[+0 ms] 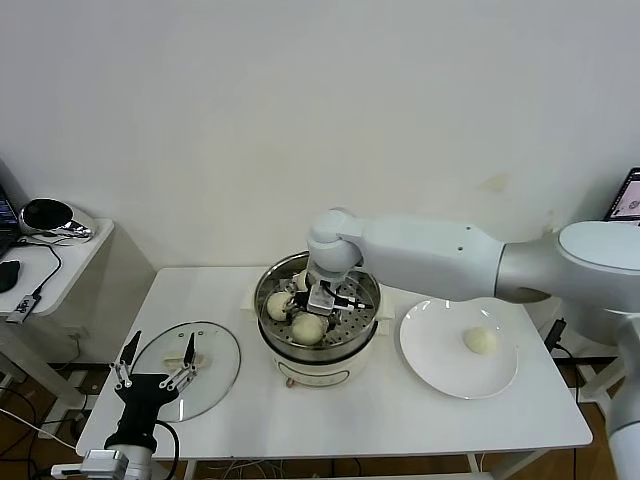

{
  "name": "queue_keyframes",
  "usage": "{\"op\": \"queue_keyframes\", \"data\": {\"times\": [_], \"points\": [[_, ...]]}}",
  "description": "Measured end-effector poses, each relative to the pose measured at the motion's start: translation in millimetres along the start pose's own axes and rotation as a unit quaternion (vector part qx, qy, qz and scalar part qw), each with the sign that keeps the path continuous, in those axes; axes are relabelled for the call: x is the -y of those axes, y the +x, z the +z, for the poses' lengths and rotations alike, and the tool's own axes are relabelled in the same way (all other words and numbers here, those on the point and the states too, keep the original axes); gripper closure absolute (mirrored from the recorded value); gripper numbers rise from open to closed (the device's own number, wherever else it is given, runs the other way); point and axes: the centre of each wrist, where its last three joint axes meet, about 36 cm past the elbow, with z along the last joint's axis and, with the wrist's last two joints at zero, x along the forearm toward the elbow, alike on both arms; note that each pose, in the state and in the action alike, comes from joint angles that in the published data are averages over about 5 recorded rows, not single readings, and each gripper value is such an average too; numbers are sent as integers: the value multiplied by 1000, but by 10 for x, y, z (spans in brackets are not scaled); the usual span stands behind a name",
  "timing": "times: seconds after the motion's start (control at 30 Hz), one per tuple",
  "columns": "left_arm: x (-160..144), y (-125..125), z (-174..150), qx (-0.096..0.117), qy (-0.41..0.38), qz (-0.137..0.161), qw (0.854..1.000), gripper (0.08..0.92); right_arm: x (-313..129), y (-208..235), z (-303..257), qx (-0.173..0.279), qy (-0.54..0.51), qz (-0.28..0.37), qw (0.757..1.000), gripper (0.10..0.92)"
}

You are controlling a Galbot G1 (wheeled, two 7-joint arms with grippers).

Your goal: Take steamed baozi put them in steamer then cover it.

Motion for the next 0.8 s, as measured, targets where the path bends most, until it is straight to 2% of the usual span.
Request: {"op": "queue_keyframes", "data": {"times": [0.2,0.43,0.57,0.8], "points": [[-20,-20,-16,3,-2,2,1000,177,-153,398,107,-20,-25,6,999,200],[-9,-41,-6,3,-3,8,1000,177,-732,885,245,-48,-142,1,989,200],[12,-57,10,3,-3,12,1000,177,-1237,1058,277,-72,-238,1,968,200],[50,-72,47,0,-3,18,1000,177,-2242,1138,278,-107,-395,-4,912,200]]}}
